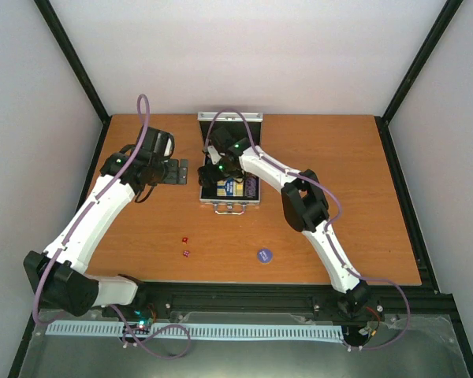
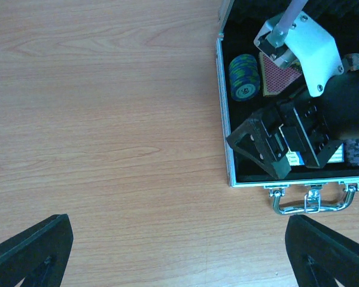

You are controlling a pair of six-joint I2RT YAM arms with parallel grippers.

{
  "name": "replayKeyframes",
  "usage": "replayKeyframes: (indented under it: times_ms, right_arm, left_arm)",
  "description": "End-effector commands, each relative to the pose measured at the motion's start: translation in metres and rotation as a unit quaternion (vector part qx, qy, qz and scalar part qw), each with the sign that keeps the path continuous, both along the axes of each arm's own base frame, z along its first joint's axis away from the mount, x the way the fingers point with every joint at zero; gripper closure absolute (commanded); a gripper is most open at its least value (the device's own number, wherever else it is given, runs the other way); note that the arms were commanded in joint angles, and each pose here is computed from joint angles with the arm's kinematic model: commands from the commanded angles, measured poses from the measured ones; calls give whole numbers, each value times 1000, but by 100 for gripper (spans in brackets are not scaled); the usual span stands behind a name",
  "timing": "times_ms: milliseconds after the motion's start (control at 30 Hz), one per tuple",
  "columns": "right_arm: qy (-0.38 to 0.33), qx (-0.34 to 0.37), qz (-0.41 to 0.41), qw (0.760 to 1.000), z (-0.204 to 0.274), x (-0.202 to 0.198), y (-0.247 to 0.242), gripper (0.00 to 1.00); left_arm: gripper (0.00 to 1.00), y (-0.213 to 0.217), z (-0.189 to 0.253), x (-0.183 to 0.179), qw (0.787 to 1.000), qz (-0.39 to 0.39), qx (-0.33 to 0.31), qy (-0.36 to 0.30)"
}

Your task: Pack up texas hold em set

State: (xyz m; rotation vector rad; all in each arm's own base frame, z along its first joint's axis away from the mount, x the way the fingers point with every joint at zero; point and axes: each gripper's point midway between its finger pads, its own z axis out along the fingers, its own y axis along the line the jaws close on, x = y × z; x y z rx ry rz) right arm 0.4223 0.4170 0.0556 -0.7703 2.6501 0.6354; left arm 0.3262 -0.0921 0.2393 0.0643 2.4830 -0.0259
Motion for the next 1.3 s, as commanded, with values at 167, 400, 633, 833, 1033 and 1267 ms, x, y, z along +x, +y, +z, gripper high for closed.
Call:
replayKeyframes:
  times_ms: [167, 400, 633, 833, 1033, 1267]
  right_arm:
    - [29, 15, 44, 999, 5, -35, 3, 3]
    - [-14, 1, 25, 1000, 21, -19, -1, 2]
    - [-95, 40, 14, 995, 80, 4, 9, 0]
    - [-108, 14, -15, 994, 99, 10, -3, 0]
    - [-111, -80, -12, 990, 84, -17, -21, 0]
    - [-89, -151, 19, 984, 78, -84, -23, 0]
  left_arm:
    - [0, -2, 7, -3, 1000, -7, -6, -12]
    - [0, -1, 8, -5, 1000, -8, -5, -13]
    - [0, 0, 7, -7, 1000, -9, -3, -12]
    - [0, -1, 14, -6, 1000, -9, -7, -20]
    - [0, -2, 30, -1, 999, -10, -13, -36]
    - [0, -4, 59, 0, 998, -3, -33, -62]
